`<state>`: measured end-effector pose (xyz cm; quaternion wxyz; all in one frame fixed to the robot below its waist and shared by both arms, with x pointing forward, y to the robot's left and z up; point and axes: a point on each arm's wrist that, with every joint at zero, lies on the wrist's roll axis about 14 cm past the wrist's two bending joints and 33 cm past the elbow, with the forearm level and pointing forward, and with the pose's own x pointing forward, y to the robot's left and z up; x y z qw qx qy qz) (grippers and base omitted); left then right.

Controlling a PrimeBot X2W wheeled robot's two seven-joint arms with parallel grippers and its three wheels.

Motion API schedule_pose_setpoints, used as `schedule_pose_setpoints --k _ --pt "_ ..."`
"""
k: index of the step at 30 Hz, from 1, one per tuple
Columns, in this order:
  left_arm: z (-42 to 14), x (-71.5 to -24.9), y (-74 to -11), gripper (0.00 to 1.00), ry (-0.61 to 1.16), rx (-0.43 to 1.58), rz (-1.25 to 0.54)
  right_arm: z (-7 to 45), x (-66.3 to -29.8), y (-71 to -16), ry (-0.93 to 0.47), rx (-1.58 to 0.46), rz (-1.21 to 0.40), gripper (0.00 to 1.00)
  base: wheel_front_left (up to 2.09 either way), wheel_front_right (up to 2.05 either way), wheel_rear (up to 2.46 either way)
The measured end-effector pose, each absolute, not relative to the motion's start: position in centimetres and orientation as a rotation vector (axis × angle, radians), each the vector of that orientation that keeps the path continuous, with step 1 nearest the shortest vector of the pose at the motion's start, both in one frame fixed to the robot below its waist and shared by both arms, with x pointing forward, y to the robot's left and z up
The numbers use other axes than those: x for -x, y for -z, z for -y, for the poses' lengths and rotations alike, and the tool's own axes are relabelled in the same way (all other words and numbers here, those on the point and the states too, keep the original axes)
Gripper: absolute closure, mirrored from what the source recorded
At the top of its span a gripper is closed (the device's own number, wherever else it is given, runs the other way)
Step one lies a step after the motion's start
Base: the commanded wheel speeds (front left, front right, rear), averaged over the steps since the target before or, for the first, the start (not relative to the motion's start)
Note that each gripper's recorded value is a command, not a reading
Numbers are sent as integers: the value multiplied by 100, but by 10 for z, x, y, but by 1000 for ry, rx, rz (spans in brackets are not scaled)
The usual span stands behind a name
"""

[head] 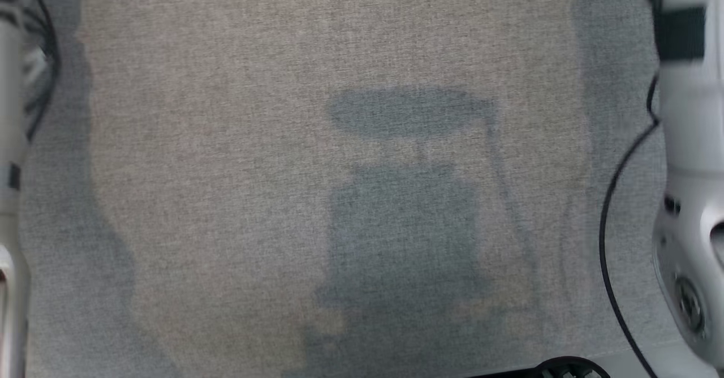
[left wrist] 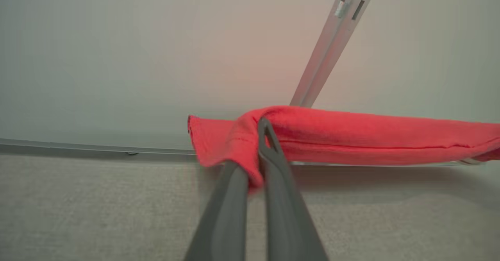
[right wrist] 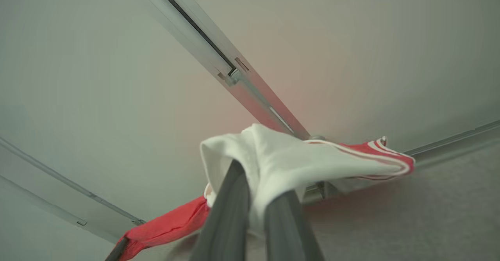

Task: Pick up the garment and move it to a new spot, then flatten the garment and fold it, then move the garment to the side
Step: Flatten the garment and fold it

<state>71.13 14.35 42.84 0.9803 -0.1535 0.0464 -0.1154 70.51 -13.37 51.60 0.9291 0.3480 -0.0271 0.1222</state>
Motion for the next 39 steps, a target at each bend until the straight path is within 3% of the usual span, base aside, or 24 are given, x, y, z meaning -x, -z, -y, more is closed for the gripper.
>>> schedule_pose_setpoints --k 5,14,19,28,31,35,39 --pt "-134 -677 -393 100 267 361 -179 151 -652 -458 -213 -748 -62 100 0 0 0" --pt "-122 -590 -385 100 421 280 -264 173 -560 -459 -224 -751 -119 100 0 0 0" --pt "-114 -513 -388 100 422 299 -314 195 -494 -456 -165 -735 -184 100 0 0 0" --pt "-119 -337 -393 100 257 385 -518 209 -349 -435 -52 -750 -371 100 0 0 0" --pt "-108 -304 -410 100 251 445 -534 214 -309 -434 -4 -773 -392 100 0 0 0" --pt "-105 -287 -425 100 252 484 -550 214 -302 -453 -42 -743 -357 100 0 0 0" --pt "-103 -292 -433 100 308 437 -583 212 -327 -466 -122 -617 -367 100 0 0 0"
